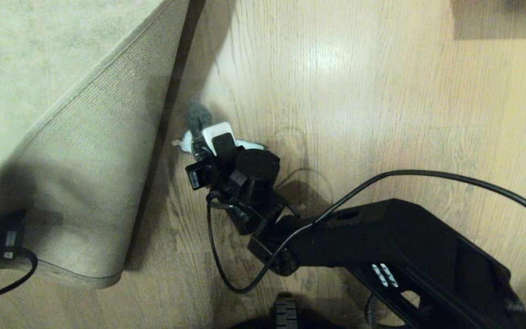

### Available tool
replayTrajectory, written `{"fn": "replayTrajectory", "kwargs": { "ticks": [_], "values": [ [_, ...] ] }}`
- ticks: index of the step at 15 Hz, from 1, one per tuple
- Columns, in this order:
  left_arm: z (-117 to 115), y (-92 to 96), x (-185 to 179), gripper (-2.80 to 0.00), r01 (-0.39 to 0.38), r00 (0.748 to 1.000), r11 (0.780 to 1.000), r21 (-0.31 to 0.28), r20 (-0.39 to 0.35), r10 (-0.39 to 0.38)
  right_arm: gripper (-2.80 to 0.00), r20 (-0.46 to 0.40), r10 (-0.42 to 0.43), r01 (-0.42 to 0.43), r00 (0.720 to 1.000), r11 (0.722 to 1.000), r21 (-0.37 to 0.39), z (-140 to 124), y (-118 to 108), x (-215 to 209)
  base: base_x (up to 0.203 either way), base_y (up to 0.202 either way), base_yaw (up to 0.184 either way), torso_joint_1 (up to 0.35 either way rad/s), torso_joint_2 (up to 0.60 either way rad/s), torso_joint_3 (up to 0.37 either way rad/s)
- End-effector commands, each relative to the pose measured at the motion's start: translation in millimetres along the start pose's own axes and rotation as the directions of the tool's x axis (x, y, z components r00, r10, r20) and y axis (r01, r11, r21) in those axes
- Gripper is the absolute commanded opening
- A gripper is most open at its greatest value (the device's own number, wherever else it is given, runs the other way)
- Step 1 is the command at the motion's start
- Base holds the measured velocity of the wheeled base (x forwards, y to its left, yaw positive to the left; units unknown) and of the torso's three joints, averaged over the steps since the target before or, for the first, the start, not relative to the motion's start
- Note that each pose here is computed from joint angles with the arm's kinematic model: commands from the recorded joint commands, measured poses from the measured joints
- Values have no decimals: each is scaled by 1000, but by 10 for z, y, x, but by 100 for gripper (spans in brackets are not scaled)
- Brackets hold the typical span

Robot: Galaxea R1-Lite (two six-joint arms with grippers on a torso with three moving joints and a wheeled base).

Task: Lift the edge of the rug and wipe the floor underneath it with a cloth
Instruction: Wipe the floor under the carpet with a rag

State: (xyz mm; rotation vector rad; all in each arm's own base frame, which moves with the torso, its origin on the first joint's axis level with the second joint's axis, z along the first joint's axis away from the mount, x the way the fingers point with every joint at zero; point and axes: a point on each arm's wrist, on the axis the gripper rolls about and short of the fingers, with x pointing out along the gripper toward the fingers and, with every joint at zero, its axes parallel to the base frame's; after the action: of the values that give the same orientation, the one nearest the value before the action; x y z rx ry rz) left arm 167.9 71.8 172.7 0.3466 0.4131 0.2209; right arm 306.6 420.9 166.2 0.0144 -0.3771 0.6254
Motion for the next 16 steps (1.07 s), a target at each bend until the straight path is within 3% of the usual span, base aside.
{"fn": "replayTrajectory", "kwargs": {
  "ticks": [1, 11, 16],
  "values": [
    [14, 6, -7, -280, -10, 1000, 1000, 4, 22, 10, -280, 52, -33, 33, 998, 999, 7, 200, -141, 62, 0, 0, 0, 0, 0, 0],
    [-8, -5, -27, -280, -14, 1000, 1000, 4, 28, 14, -280, 140, -83, 88, 987, 995, -37, 1064, -482, 67, 0, 0, 0, 0, 0, 0],
    [-36, -20, -46, -280, -11, 1000, 1000, 1, 23, 11, -280, 151, -55, 61, 987, 997, -39, 1263, -368, -3, 0, 0, 0, 0, 0, 0]
  ]
}}
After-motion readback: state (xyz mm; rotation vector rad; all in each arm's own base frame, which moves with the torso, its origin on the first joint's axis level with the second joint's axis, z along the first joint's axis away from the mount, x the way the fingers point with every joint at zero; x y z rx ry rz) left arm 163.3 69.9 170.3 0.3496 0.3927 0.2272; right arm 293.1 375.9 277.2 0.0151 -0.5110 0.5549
